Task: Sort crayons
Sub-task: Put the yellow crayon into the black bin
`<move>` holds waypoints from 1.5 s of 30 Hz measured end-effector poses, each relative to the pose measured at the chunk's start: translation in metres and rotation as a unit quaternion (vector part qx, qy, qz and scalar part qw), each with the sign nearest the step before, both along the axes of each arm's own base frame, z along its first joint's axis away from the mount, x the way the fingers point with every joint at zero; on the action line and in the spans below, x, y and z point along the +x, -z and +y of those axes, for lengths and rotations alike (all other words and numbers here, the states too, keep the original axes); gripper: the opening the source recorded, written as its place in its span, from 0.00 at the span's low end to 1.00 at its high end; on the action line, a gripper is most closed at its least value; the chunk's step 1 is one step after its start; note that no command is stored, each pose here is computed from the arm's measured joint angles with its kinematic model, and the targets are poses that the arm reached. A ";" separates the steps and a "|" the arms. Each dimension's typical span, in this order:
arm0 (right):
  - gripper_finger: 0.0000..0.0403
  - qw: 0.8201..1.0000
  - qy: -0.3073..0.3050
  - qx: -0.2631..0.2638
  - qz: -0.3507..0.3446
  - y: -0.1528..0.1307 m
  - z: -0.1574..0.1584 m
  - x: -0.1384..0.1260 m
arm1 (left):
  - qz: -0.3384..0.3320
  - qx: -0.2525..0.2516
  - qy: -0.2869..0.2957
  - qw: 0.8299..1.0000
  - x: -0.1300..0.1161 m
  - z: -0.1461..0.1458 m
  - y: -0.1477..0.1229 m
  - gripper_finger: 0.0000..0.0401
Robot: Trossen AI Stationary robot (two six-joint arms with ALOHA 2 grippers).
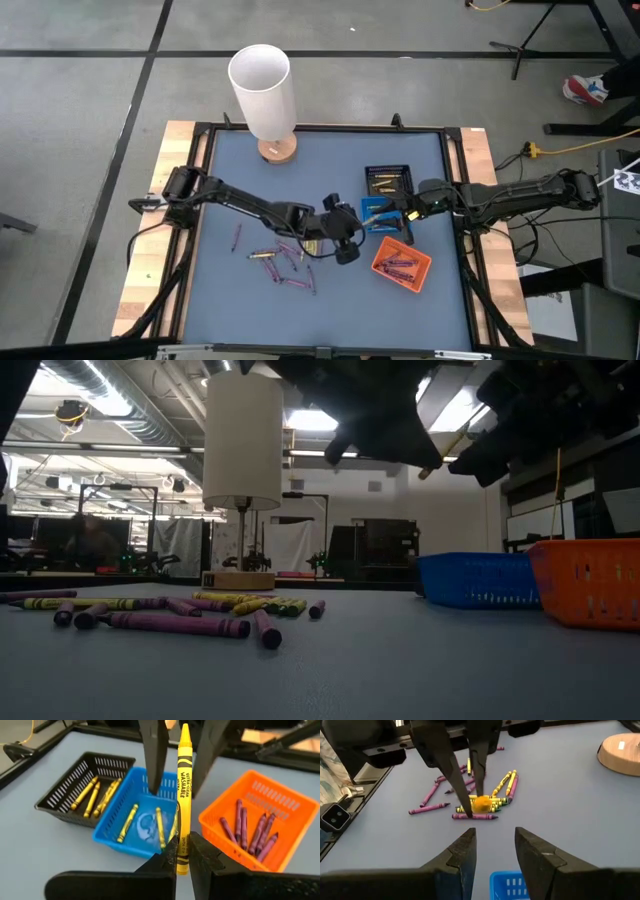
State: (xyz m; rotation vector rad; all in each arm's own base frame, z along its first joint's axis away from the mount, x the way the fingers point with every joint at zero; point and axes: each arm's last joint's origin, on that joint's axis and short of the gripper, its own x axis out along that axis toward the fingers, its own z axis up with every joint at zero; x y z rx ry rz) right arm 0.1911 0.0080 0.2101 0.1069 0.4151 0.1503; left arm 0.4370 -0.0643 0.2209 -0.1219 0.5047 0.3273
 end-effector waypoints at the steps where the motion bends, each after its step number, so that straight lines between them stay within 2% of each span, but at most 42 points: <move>1: 0.33 1.000 0.000 0.000 -0.004 -0.001 0.000 0.000 | -0.004 -0.001 -0.002 1.000 0.001 0.001 -0.001 0.03; 13: 0.33 0.998 0.000 0.001 -0.065 -0.012 0.000 0.004 | -0.024 -0.004 -0.011 1.000 0.004 0.010 -0.004 0.04; 20: 0.33 0.998 0.000 0.001 -0.069 -0.012 0.000 0.004 | -0.023 -0.005 -0.010 1.000 0.004 0.010 -0.004 0.04; 24: 0.28 0.998 0.000 0.001 -0.069 -0.012 0.000 0.004 | -0.023 -0.005 -0.010 1.000 0.004 0.010 -0.004 0.04; 35: 0.07 0.998 0.000 0.001 -0.069 -0.012 0.000 0.004 | -0.022 -0.004 -0.010 1.000 0.004 0.010 -0.004 0.04; 41: 0.07 0.997 0.020 -0.005 -0.069 -0.012 -0.001 0.005 | -0.021 0.001 -0.015 1.000 0.003 0.010 -0.004 0.04; 45: 0.08 0.997 0.038 -0.013 -0.070 -0.012 -0.002 0.005 | -0.011 0.033 -0.003 0.999 0.003 0.011 -0.004 0.06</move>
